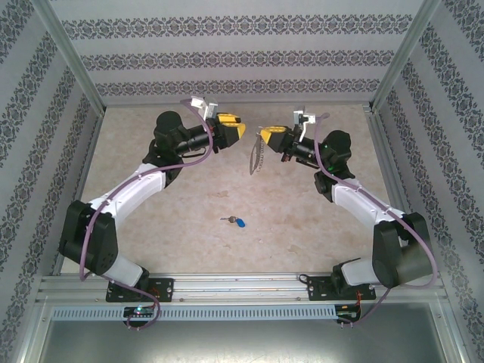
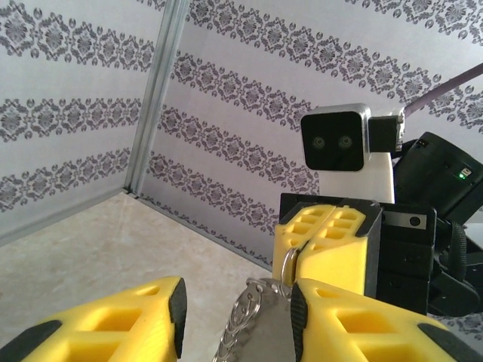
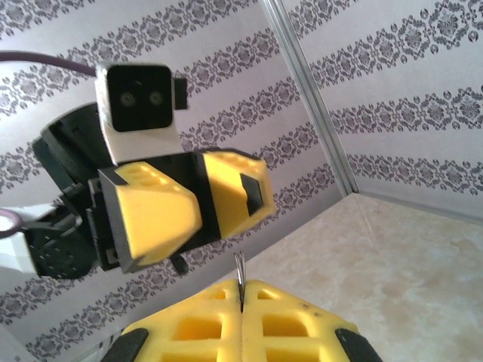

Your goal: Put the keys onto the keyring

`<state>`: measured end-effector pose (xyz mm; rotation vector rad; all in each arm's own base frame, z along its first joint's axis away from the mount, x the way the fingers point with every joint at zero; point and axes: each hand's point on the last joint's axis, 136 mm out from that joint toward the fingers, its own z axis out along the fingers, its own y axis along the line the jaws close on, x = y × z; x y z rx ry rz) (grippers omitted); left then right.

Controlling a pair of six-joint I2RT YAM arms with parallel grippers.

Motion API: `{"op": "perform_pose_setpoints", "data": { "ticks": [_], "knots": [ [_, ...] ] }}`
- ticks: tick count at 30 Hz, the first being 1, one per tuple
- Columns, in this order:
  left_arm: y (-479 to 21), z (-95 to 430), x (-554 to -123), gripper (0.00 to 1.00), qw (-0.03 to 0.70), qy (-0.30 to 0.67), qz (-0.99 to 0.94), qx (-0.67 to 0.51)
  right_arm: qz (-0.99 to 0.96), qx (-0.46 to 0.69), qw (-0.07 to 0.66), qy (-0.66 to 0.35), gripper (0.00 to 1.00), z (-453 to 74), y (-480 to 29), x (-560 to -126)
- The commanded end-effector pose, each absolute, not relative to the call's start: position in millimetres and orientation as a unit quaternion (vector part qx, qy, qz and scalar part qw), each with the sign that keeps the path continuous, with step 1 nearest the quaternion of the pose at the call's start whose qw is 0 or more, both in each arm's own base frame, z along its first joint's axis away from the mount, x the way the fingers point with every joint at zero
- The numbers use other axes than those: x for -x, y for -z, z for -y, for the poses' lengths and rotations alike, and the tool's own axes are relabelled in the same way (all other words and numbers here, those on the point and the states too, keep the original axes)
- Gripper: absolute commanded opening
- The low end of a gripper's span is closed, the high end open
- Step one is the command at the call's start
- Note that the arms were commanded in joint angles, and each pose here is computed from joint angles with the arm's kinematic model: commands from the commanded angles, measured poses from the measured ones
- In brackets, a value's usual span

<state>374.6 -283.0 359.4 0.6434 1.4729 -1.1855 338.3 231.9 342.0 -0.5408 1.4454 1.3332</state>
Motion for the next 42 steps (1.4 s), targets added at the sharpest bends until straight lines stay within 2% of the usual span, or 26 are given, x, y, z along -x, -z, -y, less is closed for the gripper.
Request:
{"op": "perform_pose_setpoints", "data": {
  "ticks": [1,13,29,42],
  "knots": [
    [-370.6,288.8,-365.1,0.40,0.537,0.532,-0.592,-0.280,-0.565,0.227,0.554,-0.568,0.00,-228.3,-365.4,-333.7],
    [-375.5,297.8,-354.7,0.39,0.515,0.574,-0.565,-0.292,-0.546,0.225,0.549,-0.591,0.00,-238.8,-374.3,-337.0],
    [-371.7,301.7,-356.5,0.39,0.509,0.582,-0.564,-0.290,-0.542,0.231,0.539,-0.603,0.00,-252.6,-375.1,-337.0],
    [-372.7,306.5,-354.6,0.29,0.506,0.585,-0.561,-0.295,-0.543,0.234,0.532,-0.606,0.00,-256.1,-373.1,-336.1]
  ]
}}
